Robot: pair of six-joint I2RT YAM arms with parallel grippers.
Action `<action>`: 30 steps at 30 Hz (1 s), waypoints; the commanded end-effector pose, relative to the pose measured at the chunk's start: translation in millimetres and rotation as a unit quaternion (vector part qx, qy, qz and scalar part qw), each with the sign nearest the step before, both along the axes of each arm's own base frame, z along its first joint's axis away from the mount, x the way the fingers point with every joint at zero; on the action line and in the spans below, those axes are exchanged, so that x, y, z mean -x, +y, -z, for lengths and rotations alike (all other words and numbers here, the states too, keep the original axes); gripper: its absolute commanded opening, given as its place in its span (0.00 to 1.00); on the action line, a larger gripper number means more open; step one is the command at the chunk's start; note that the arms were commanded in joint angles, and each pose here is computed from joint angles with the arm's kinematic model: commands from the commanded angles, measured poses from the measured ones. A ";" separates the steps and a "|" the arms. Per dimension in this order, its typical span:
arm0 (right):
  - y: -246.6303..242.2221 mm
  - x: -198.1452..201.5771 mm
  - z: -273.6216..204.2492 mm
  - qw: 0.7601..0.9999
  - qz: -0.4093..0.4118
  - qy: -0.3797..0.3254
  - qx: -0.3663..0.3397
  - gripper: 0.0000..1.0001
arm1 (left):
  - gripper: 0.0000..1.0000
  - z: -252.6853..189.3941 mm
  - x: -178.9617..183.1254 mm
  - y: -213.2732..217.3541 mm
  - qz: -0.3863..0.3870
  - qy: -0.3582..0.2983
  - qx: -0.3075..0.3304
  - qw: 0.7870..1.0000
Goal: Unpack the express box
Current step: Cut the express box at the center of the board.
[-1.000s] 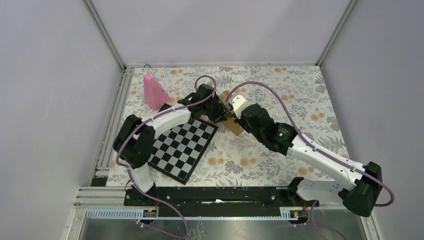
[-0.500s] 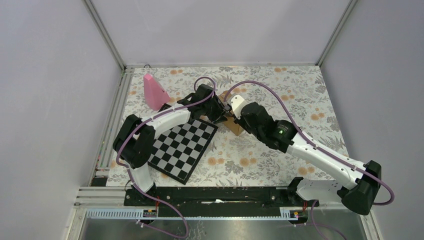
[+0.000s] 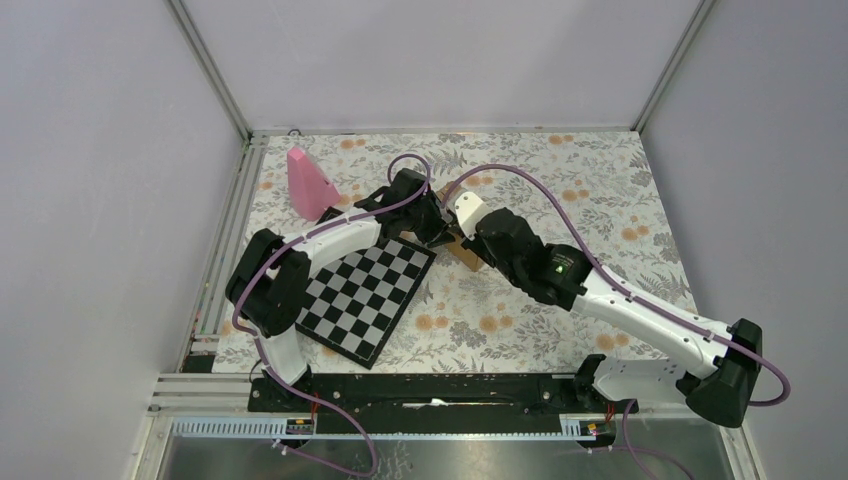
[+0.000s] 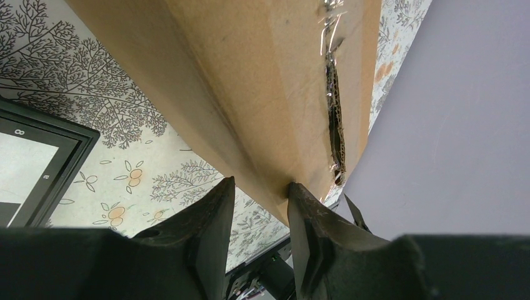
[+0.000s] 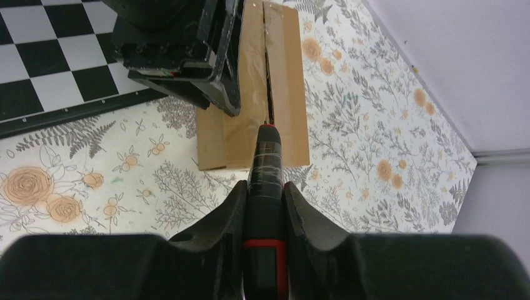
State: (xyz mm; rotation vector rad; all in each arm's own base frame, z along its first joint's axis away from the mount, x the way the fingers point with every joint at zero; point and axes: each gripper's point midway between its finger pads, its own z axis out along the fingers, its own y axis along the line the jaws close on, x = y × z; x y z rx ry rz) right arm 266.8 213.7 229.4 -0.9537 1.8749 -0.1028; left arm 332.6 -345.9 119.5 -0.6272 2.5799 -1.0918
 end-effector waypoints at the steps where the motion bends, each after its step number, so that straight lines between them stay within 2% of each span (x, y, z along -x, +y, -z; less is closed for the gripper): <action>1: 15.6 -12.1 -37.6 0.998 -0.003 -0.059 -0.039 0.00 | 0.37 68.3 11.6 49.6 -0.045 0.067 -0.116 0.990; 5: 13.7 -21.6 -21.3 0.998 0.009 -0.066 0.003 0.00 | 0.37 66.9 11.2 49.1 -0.044 0.065 -0.115 0.990; 11: 13.2 -24.0 -5.5 0.998 0.013 -0.060 0.022 0.00 | 0.37 67.3 11.4 48.5 -0.042 0.065 -0.114 0.990; 19: 8.5 -19.0 -1.0 0.998 0.016 -0.051 0.018 0.00 | 0.37 67.9 12.0 48.5 -0.043 0.066 -0.113 0.990; 23: 9.0 -15.3 -20.9 0.998 0.015 -0.064 -0.024 0.00 | 0.37 69.7 12.7 49.0 -0.043 0.067 -0.114 0.990; 30: 14.9 -13.1 -17.6 0.998 0.005 -0.054 -0.018 0.00 | 0.37 69.6 12.6 47.7 -0.042 0.068 -0.110 0.991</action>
